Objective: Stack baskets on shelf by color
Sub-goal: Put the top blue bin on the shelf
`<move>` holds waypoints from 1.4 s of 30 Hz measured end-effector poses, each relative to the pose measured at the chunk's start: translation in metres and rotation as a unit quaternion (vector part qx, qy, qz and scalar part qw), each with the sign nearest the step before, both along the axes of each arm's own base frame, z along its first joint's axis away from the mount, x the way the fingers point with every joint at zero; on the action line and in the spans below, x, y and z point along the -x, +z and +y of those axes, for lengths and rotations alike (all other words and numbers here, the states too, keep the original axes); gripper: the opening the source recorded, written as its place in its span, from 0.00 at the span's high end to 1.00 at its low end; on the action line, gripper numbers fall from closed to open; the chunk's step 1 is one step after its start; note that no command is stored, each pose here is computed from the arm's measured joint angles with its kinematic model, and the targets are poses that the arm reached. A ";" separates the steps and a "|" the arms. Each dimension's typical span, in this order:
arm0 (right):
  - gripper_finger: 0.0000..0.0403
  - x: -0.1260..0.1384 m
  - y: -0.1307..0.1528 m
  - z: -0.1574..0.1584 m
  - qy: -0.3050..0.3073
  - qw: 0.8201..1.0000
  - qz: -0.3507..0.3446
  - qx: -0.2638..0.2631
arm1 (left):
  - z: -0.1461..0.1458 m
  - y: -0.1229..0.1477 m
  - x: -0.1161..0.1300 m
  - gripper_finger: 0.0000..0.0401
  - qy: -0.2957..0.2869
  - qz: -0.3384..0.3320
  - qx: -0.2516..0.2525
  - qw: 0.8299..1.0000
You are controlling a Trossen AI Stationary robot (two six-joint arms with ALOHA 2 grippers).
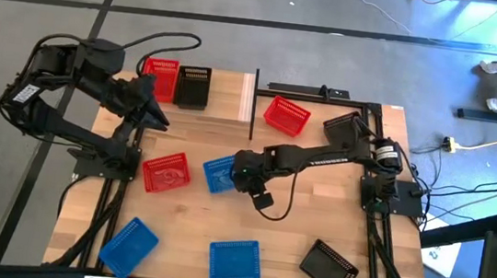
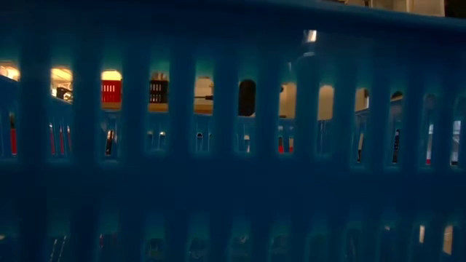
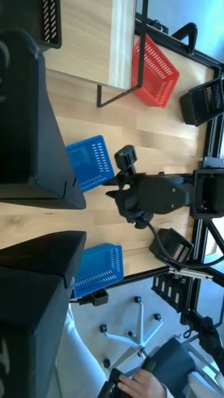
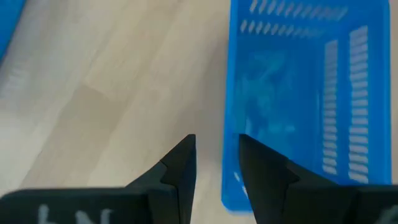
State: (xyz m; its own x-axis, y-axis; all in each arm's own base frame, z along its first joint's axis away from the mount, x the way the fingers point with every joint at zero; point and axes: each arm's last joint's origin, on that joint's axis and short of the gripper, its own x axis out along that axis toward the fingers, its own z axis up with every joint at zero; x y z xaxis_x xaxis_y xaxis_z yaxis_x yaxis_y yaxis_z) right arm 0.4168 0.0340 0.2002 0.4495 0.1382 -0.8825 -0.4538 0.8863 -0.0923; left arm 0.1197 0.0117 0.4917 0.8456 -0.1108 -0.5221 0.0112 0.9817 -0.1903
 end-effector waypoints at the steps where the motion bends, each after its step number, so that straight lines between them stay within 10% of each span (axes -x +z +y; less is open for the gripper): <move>1: 0.71 -0.001 -0.001 0.001 0.001 1.000 0.000 0.000 | 0.000 0.000 0.000 0.86 0.000 0.001 0.000 1.000; 42: 0.71 -0.019 -0.029 -0.004 0.000 0.993 -0.030 0.118 | 0.000 0.000 0.000 0.86 0.000 0.000 0.002 1.000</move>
